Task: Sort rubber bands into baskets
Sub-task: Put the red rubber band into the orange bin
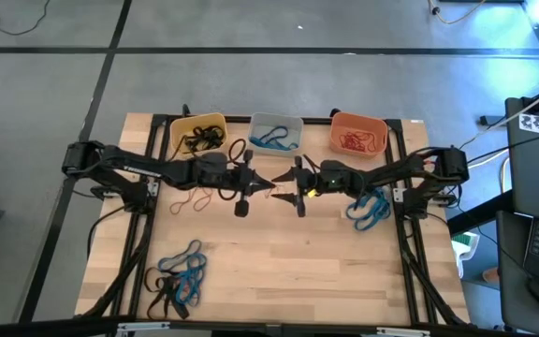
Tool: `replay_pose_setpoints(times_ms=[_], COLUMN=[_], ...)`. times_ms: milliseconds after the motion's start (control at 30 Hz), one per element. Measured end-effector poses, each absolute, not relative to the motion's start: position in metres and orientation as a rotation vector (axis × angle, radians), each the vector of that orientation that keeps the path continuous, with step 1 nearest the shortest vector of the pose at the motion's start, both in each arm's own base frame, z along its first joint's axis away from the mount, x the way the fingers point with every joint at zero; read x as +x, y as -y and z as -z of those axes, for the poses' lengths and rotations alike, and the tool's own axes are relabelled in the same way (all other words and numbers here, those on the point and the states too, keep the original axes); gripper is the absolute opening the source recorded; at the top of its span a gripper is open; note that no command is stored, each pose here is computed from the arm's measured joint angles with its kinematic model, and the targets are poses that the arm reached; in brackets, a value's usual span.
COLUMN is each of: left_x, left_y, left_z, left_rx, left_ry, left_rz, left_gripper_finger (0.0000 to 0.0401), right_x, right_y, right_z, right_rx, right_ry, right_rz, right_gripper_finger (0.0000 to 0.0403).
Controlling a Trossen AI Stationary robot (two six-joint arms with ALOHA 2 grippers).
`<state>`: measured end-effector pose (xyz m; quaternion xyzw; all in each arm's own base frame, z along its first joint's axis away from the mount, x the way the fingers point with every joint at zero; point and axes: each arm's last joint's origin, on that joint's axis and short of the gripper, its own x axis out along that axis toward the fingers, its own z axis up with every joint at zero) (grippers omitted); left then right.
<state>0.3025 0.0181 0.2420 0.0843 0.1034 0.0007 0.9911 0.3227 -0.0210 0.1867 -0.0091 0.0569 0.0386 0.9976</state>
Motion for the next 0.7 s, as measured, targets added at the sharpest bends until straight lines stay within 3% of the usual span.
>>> replay_pose_setpoints(times_ms=[233,333,500,700], left_x=[0.3098,0.3096,0.3093,0.3095], left_y=[-0.0186,-0.0186,-0.0185,-0.0186], left_z=[-0.2347,-0.2353,-0.2340,-0.2346], left_rx=[0.175,0.172,0.159,0.154], left_ry=[-0.193,-0.189,-0.203,-0.197], left_rz=[-0.003,-0.003,-0.004,-0.005], left_gripper_finger=[0.0001,0.0002,0.0006,0.0005], right_x=[0.3239,0.3239,0.3238,0.3238], right_y=[0.0160,0.0160,0.0156,0.0154], right_z=[-0.1878,-0.1876,-0.1874,-0.1874], right_rx=[-0.020,-0.020,-0.019,-0.019], right_ry=[-0.086,-0.088,-0.090,-0.090], right_rz=[-0.113,-0.113,-0.132,-0.138], right_gripper_finger=[0.0210,0.0160,0.0024,0.0011])
